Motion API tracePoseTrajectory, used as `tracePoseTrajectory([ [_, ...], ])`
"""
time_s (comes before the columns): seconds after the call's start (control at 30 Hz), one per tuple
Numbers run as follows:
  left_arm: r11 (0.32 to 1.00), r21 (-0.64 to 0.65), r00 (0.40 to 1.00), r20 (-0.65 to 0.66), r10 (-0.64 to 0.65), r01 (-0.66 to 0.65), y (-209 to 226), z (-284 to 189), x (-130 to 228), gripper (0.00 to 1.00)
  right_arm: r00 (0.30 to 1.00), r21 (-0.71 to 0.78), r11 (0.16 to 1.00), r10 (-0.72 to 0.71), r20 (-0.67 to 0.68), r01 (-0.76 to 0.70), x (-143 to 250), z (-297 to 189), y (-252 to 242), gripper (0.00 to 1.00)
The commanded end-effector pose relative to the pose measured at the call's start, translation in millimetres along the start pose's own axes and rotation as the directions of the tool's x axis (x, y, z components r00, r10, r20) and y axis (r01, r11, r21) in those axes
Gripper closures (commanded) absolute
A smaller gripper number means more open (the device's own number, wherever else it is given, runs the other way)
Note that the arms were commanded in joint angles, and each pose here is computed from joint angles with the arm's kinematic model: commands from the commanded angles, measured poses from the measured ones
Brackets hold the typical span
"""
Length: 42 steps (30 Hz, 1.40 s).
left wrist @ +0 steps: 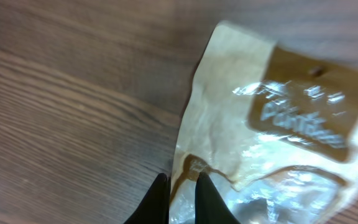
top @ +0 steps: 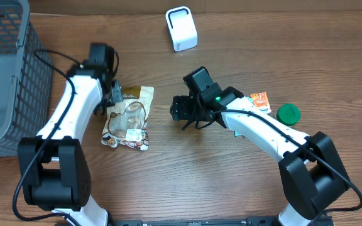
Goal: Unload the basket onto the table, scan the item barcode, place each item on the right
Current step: 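Lower both grippers onto the brown PanTree bag from either side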
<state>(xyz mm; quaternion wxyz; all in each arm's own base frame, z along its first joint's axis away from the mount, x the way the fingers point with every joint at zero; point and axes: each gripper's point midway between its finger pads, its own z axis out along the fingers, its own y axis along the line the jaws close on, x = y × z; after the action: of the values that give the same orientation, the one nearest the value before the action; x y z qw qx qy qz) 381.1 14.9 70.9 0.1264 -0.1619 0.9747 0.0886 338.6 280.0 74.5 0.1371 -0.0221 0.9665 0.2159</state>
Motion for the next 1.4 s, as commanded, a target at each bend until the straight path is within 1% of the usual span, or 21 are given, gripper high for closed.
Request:
tracePoseTrajectory([
  [0.0,0.999,-0.044,1.000,-0.023,-0.018,0.017,8.8,22.5,17.0,0.92,1.000,0.025,1.000,0.008,0.008,-0.009,-1.3,1.7,-6.4,0.26],
  [0.13,1.000,-0.003,0.999,-0.043,-0.015,0.015,1.8,38.6,33.0,0.91,1.000,0.069,0.997,0.015,0.016,-0.016,-2.1,1.0,-16.2,0.26],
  [0.2,0.997,0.079,0.998,-0.064,0.002,0.003,-12.2,43.3,40.3,0.91,1.000,0.074,0.997,0.026,0.012,-0.026,-2.6,0.3,-19.8,0.27],
  [0.3,0.966,0.248,0.991,-0.095,0.094,-0.068,-41.0,40.4,51.1,0.91,0.999,0.082,0.996,0.044,0.007,-0.044,-3.5,-0.9,-25.7,0.29],
  [0.37,0.919,0.371,0.980,-0.091,0.179,-0.134,-62.7,32.9,57.3,0.89,0.998,0.092,0.994,0.057,0.003,-0.057,-4.2,-2.1,-31.6,0.28],
  [0.4,0.902,0.404,0.975,-0.083,0.204,-0.154,-68.6,30.5,58.4,0.89,0.998,0.095,0.994,0.062,0.003,-0.062,-4.8,-2.5,-33.7,0.28],
  [0.5,0.812,0.521,0.947,-0.025,0.321,-0.262,-94.5,18.7,65.4,0.88,0.996,0.113,0.990,0.087,-0.002,-0.086,-6.6,-4.9,-44.6,0.28],
  [0.6,0.738,0.581,0.914,0.026,0.405,-0.344,-113.5,9.3,74.0,0.88,0.994,0.130,0.985,0.111,-0.009,-0.109,-7.2,-7.3,-54.8,0.28],
  [0.67,0.671,0.618,0.877,0.066,0.475,-0.410,-130.7,0.7,85.7,0.89,0.991,0.144,0.981,0.133,-0.012,-0.130,-8.3,-9.5,-63.5,0.28],
  [0.7,0.664,0.614,0.868,0.072,0.492,-0.427,-134.7,-0.4,89.1,0.91,0.990,0.150,0.979,0.142,-0.014,-0.138,-8.7,-10.4,-67.2,0.28],
  [0.73,0.670,0.598,0.863,0.076,0.499,-0.440,-136.6,-0.6,89.3,0.93,0.989,0.153,0.978,0.149,-0.014,-0.145,-9.0,-11.1,-69.8,0.28],
  [0.8,0.707,0.551,0.871,0.078,0.485,-0.443,-135.4,-2.5,81.5,0.94,0.987,0.160,0.975,0.158,-0.016,-0.154,-9.4,-12.2,-73.8,0.28],
  [0.9,0.775,0.472,0.898,0.091,0.430,-0.419,-126.6,-14.7,54.0,0.95,0.987,0.165,0.974,0.160,-0.020,-0.155,-8.5,-12.8,-76.0,0.27],
  [0.93,0.807,0.436,0.914,0.113,0.390,-0.398,-121.9,-24.6,34.2,0.94,0.987,0.164,0.974,0.160,-0.020,-0.155,-8.7,-12.8,-75.9,0.27],
  [1.07,0.878,0.314,0.931,0.178,0.319,-0.361,-106.3,-30.6,-2.5,0.93,0.987,0.162,0.975,0.160,-0.017,-0.155,-9.4,-12.7,-75.5,0.26],
  [1.17,0.903,0.243,0.929,0.200,0.312,-0.355,-98.2,-22.5,-11.8,0.94,0.987,0.162,0.975,0.159,-0.017,-0.154,-9.6,-12.7,-75.5,0.26],
  [1.3,0.919,0.183,0.930,0.189,0.315,-0.349,-91.5,-3.1,-11.3,0.94,0.987,0.162,0.975,0.159,-0.016,-0.154,-9.7,-12.6,-75.4,0.26],
  [1.37,0.936,0.146,0.940,0.170,0.295,-0.320,-85.5,8.9,-9.9,0.94,0.987,0.162,0.975,0.159,-0.016,-0.154,-9.7,-12.6,-75.4,0.26],
])
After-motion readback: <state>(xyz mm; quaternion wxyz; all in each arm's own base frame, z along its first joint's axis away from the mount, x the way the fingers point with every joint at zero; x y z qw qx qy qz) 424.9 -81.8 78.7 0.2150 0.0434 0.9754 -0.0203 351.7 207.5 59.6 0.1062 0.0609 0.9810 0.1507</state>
